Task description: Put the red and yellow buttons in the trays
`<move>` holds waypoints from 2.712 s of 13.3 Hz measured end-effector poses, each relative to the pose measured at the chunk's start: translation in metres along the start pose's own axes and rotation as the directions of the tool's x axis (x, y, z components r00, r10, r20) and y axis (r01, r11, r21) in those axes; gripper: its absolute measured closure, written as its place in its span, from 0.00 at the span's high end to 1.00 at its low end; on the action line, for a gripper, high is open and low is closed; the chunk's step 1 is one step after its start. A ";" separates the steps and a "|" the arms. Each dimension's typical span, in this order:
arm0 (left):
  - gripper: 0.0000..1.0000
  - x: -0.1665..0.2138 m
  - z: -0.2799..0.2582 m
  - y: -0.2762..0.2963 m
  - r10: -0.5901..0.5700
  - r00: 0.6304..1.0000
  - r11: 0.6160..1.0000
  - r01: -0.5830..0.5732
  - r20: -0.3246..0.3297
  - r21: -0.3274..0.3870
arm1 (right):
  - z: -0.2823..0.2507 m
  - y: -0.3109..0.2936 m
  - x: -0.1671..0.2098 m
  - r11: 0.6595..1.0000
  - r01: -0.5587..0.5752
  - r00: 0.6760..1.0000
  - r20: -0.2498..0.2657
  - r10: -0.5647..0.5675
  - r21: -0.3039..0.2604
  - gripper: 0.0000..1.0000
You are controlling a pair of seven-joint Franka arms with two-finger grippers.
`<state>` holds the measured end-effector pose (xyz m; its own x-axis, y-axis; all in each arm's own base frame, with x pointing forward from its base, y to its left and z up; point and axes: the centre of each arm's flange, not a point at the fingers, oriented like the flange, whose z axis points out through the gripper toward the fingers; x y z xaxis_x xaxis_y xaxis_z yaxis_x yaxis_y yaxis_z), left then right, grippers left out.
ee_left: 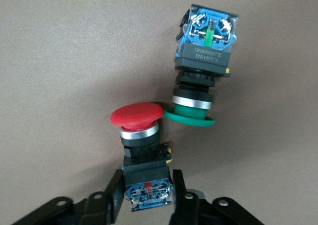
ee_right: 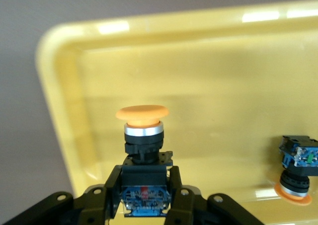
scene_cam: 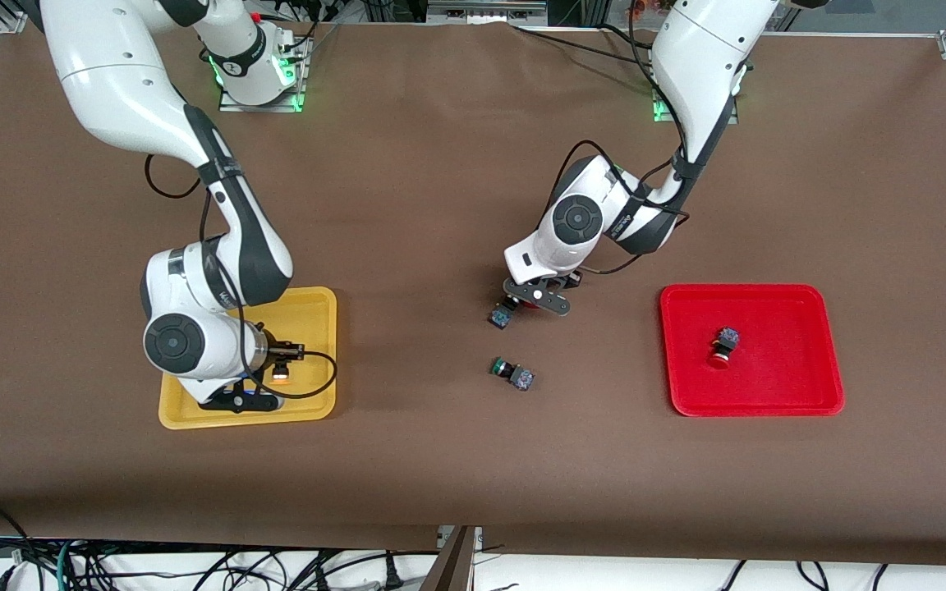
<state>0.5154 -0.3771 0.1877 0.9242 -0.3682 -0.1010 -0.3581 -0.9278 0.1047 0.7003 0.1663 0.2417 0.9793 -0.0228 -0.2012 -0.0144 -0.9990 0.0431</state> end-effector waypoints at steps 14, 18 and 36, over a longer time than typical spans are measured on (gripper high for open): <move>0.41 -0.026 -0.152 -0.322 0.089 0.967 0.992 -0.109 0.238 0.070 | -0.194 0.111 -0.081 0.995 0.093 0.984 0.155 -0.086 -0.038 1.00; 0.41 -0.034 -0.124 -0.389 0.189 0.939 0.953 -0.246 0.286 0.175 | -0.260 0.116 -0.140 0.994 0.092 0.977 0.197 -0.080 -0.051 1.00; 1.00 -0.049 -0.257 -0.352 0.150 0.979 0.975 -0.170 0.138 0.146 | -0.358 0.123 -0.262 0.994 0.086 0.996 0.017 -0.085 -0.061 1.00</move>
<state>0.6306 -0.0172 0.4100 0.8326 -0.5083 -0.2200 -0.5257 -0.8503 -0.0251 0.5138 0.0639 0.6500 0.9733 0.0614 -0.2210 0.0819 -0.9930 0.0850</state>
